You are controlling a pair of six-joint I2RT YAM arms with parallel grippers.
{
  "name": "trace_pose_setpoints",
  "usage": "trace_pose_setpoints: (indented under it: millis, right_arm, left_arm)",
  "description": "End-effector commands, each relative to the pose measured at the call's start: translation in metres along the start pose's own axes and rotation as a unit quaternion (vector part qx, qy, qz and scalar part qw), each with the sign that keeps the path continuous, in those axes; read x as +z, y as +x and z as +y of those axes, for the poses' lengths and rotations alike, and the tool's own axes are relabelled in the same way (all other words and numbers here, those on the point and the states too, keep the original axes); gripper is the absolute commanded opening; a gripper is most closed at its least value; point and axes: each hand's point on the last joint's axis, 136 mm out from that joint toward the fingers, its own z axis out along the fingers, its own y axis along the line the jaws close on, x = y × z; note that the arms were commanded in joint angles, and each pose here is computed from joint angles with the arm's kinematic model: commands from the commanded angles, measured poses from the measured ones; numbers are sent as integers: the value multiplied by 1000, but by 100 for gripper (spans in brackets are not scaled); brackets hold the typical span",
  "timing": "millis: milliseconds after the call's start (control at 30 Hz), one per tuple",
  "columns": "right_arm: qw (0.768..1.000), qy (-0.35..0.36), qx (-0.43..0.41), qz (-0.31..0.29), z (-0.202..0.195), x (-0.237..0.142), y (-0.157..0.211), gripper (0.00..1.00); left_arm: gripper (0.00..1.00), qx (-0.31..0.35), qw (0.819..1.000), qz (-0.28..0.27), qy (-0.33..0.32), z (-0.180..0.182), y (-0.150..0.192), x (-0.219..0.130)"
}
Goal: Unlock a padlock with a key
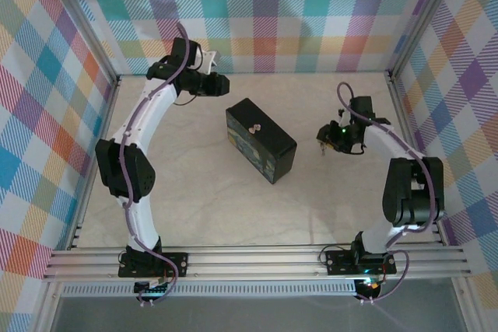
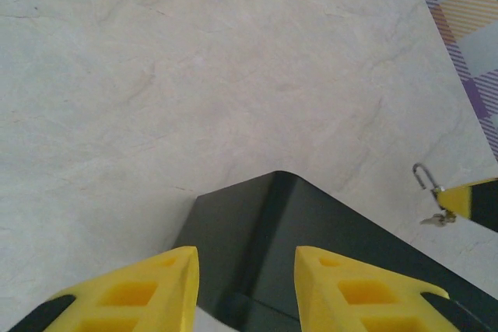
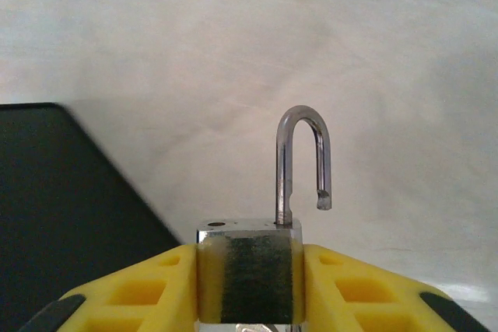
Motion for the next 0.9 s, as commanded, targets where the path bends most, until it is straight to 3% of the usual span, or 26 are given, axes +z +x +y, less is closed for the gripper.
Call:
trace_pose_setpoints:
  millis: [0,167,300,500,567,700,867]
  right_arm:
    - [998,64,17,-19,-31,8,-3,35]
    - [996,87,27,-5,-49,19,5,51]
    - [997,79,-21,-6,-41,11,2,59]
    - [985,-85,-146,-47,44,-35,-3,85]
    - [970,-128,-198,-52,74,-50,5,100]
    - [932,-193,-300,-62,129,-73,28,100]
    - [896,-226,-378,-58,171,-83,52,100]
  left_arm:
    - [37,-15,1000,-3,-15,2,5,-16]
    - [37,-18,1000,-4,-17,2,9,-20]
    - [37,-14,1000,-3,-21,2,12,-24]
    - [37,-17,999,-3,-28,4,14,-28]
    - [37,-22,999,-2,-31,6,16,-28]
    - [37,-36,998,1,-46,13,25,-27]
    - [37,-46,998,5,-53,16,35,-30]
